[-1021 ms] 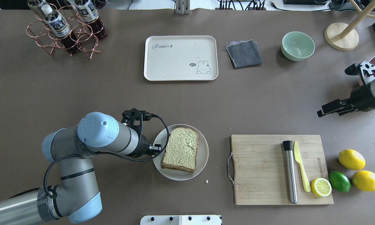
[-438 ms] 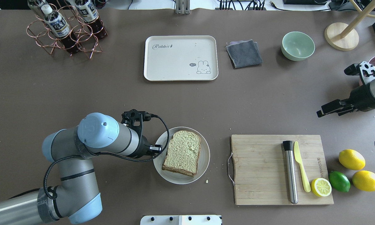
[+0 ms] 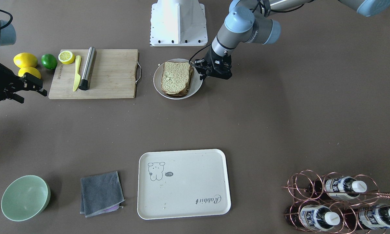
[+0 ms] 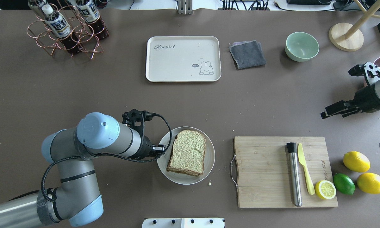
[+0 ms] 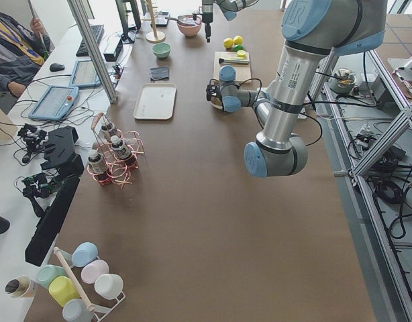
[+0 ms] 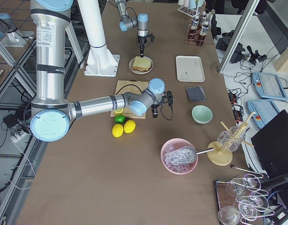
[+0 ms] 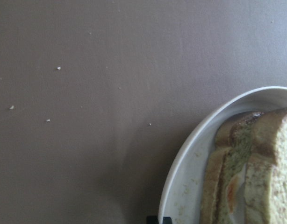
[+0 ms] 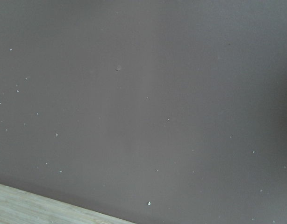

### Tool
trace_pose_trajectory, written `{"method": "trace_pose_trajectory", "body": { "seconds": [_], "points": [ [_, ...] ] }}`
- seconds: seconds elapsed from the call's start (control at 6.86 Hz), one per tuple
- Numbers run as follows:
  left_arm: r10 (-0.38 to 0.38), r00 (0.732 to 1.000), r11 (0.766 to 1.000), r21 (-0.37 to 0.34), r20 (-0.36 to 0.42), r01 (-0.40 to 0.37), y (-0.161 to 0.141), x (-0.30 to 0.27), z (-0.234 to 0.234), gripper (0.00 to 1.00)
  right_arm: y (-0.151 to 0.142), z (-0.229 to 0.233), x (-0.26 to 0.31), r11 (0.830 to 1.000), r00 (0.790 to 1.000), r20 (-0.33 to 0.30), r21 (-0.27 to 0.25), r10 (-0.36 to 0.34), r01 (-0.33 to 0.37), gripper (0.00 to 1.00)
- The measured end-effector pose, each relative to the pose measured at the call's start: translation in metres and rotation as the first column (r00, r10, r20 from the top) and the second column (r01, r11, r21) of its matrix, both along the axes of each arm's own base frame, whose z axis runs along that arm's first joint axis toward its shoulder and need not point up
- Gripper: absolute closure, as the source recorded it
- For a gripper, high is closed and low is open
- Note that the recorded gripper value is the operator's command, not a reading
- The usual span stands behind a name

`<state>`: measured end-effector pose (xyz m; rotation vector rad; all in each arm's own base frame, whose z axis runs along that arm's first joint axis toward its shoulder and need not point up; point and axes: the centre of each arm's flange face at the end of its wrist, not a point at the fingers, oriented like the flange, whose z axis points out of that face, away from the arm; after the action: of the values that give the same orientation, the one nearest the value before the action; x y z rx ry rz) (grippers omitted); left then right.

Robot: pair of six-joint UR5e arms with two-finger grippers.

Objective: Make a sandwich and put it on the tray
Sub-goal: 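Slide the plate with the left gripper onto the cream tray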

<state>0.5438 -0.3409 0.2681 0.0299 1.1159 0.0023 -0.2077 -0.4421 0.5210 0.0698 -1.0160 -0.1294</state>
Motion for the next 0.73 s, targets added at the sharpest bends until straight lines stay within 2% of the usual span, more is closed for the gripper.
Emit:
{"method": "trace_pose_trajectory", "body": {
  "seconds": [0.15, 0.44, 0.73],
  "points": [
    [-0.032, 0.999, 0.999, -0.019, -0.009, 0.031, -0.013, -0.007, -0.007, 1.00, 0.000, 0.000, 0.000, 1.000, 1.000, 0.002, -0.001, -0.002, 0.002, 0.00],
    [-0.072, 0.997, 0.995, -0.066, -0.033, 0.070, -0.058, -0.032, -0.021, 1.00, 0.001, -0.001, 0.000, 1.000, 1.000, 0.005, 0.002, -0.003, 0.003, 0.00],
    [-0.121, 0.992, 0.987, -0.106, -0.020, 0.118, -0.129, -0.037, -0.029, 1.00, 0.000, -0.003, 0.000, 1.000, 1.000, 0.008, 0.006, -0.003, 0.003, 0.00]
  ]
}}
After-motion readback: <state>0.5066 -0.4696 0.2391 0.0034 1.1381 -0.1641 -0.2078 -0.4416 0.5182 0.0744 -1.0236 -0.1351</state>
